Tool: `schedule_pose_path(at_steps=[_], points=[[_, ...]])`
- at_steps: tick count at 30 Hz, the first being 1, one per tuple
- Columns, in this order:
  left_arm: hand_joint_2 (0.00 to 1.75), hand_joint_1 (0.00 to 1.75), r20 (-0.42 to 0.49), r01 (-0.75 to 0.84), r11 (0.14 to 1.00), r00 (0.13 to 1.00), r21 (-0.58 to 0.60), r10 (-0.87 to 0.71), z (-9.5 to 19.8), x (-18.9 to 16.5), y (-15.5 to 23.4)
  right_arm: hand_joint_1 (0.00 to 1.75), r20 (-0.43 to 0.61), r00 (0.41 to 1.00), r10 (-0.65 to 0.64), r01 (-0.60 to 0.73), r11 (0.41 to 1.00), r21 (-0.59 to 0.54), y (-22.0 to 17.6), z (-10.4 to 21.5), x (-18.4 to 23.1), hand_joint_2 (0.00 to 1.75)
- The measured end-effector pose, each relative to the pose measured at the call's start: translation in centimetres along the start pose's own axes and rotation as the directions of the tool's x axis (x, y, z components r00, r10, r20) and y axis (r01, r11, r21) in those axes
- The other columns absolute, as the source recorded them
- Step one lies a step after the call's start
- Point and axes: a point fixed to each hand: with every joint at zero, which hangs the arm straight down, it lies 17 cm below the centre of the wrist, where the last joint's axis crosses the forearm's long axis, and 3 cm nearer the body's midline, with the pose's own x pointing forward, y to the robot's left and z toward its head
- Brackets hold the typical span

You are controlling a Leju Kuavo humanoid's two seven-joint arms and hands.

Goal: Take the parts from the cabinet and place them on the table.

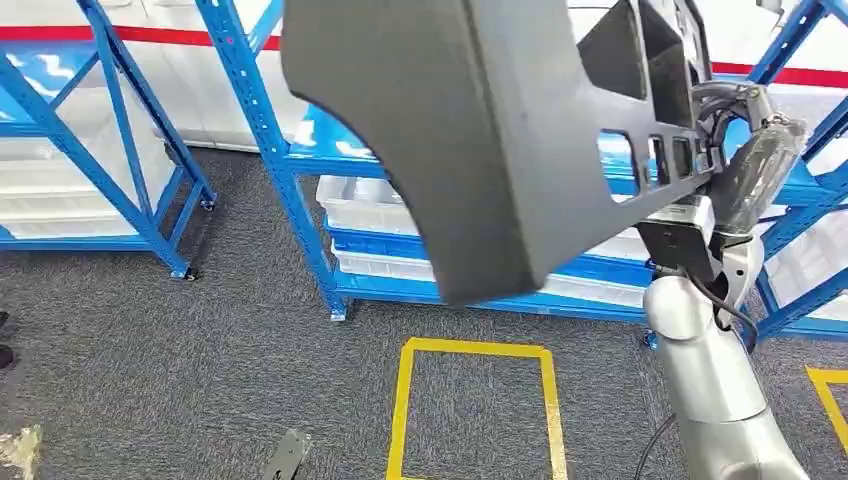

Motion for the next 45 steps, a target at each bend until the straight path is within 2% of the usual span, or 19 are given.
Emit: schedule_pose_path(at_steps=[11,45], points=[[1.75,0.0,0.001,0.013,1.0,1.0,0.001,-0.013,0.0,0.0,-0.1,1.75,-0.03,0.999,0.02,-0.019,1.0,0.025,0.2,1.6,-1.0,1.75],[1.75,0.0,0.024,0.061,0.998,0.998,0.002,-0.061,-0.1,0.6,0.0,1.75,-0.038,0.998,0.057,-0.056,0.998,0.021,-0.6,1.9,-1.3,1.75]])
